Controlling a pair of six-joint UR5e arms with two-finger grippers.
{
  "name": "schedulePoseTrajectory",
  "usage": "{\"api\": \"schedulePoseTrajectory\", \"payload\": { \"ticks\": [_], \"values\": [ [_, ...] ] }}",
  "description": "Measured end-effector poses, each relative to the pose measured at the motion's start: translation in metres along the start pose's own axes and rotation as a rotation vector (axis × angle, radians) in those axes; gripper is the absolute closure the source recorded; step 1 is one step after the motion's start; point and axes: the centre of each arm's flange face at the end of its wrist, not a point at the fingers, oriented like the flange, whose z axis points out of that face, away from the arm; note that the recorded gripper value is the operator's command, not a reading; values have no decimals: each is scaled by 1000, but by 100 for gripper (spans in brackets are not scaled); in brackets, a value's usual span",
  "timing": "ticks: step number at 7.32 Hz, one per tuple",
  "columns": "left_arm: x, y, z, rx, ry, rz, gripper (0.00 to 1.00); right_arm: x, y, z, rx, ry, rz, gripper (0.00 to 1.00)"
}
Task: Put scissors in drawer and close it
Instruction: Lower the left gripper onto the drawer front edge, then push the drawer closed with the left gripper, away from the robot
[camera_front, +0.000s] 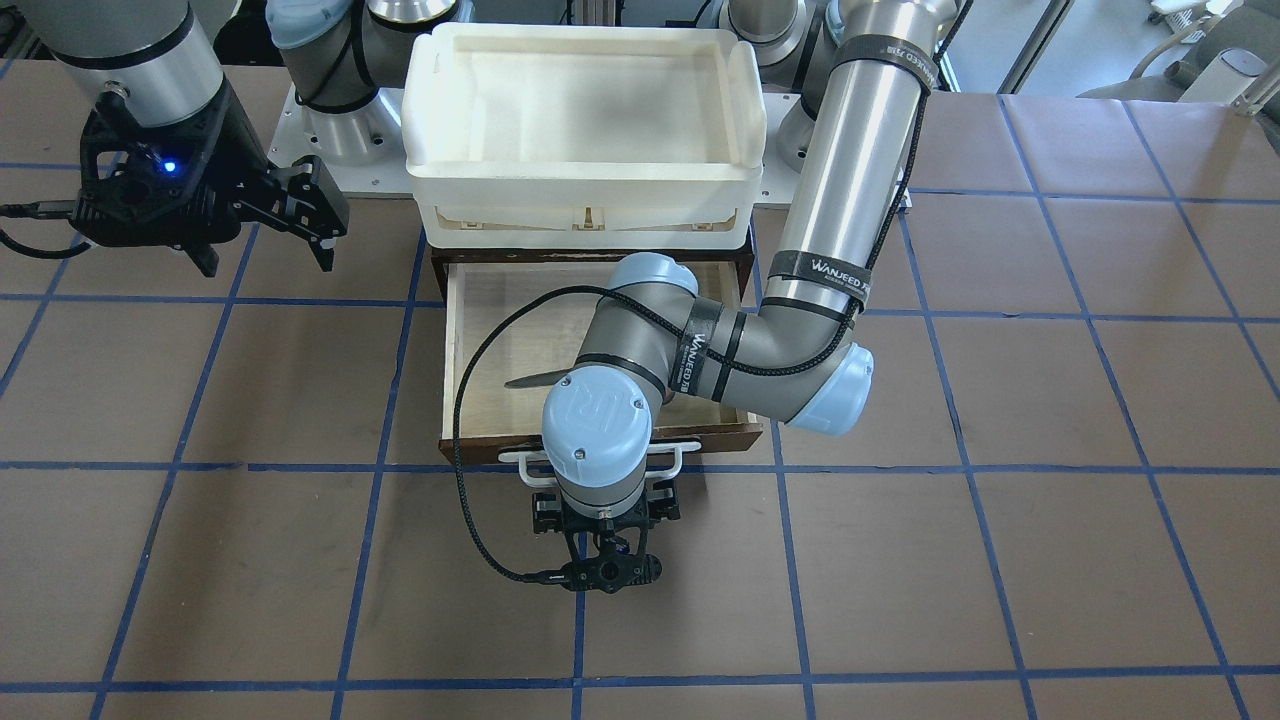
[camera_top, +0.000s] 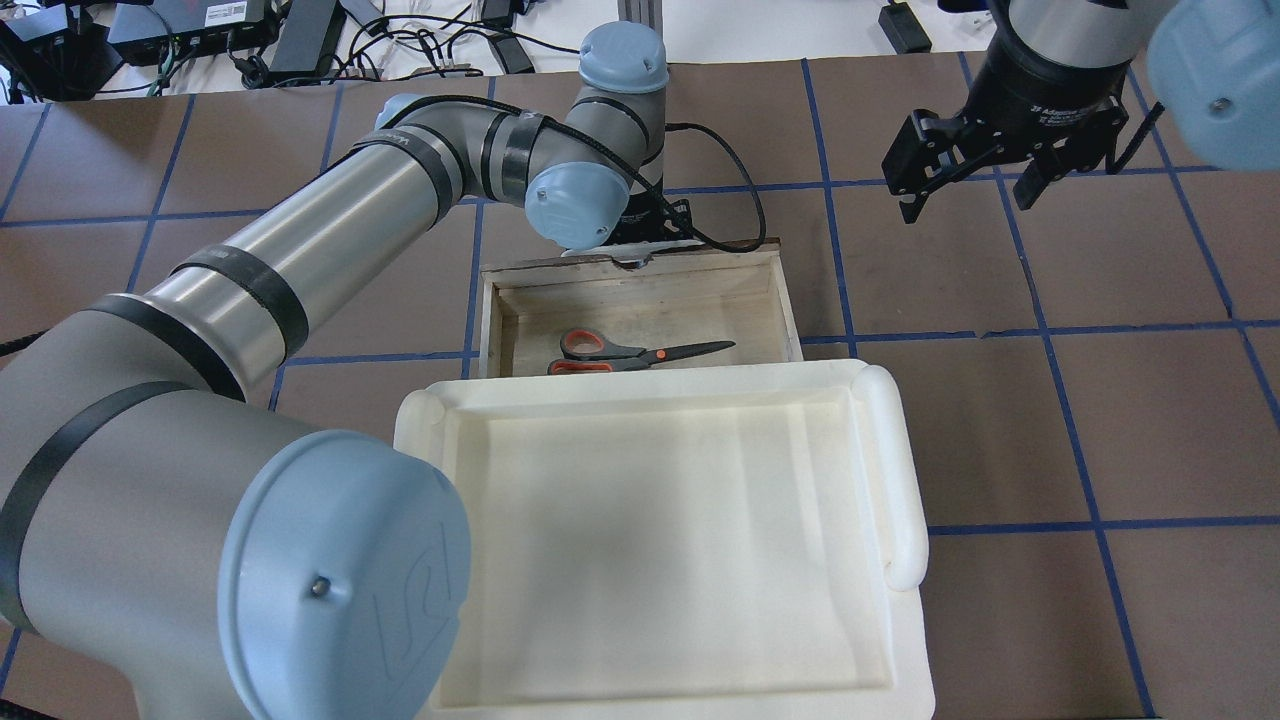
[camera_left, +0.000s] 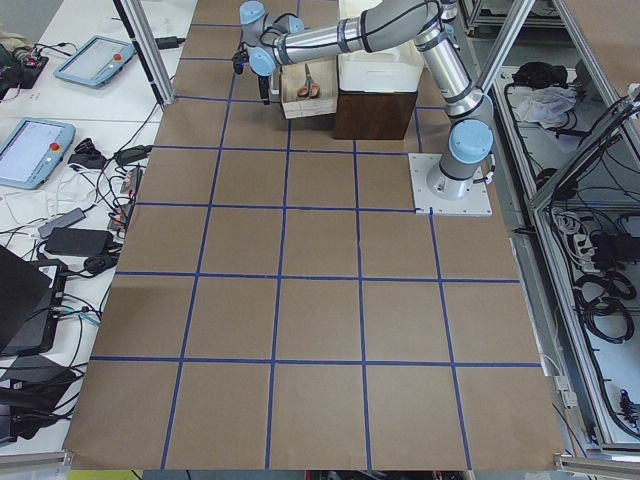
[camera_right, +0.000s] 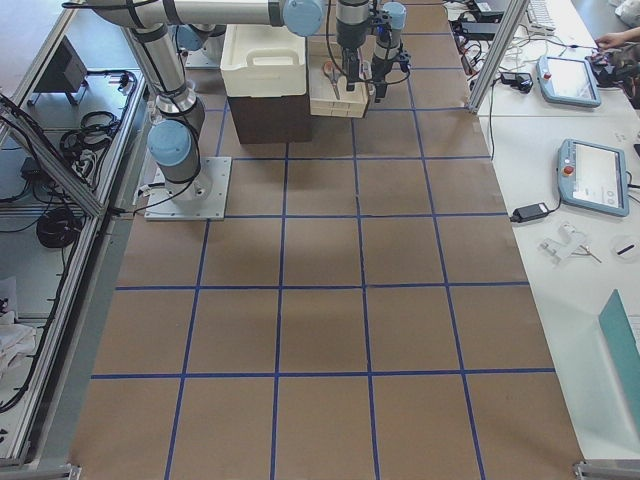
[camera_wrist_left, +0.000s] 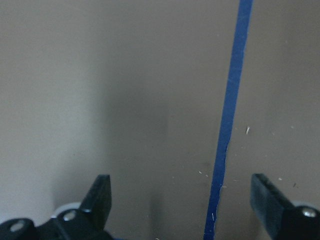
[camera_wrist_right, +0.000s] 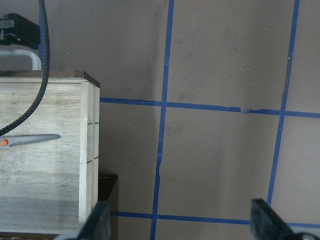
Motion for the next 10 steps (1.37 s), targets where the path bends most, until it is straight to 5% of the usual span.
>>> {"api": "schedulePoseTrajectory", "payload": {
  "ticks": [10],
  "values": [
    [1, 38, -46, -84, -40, 28, 0, 1, 0, 0, 2, 3, 1, 0]
  ]
}}
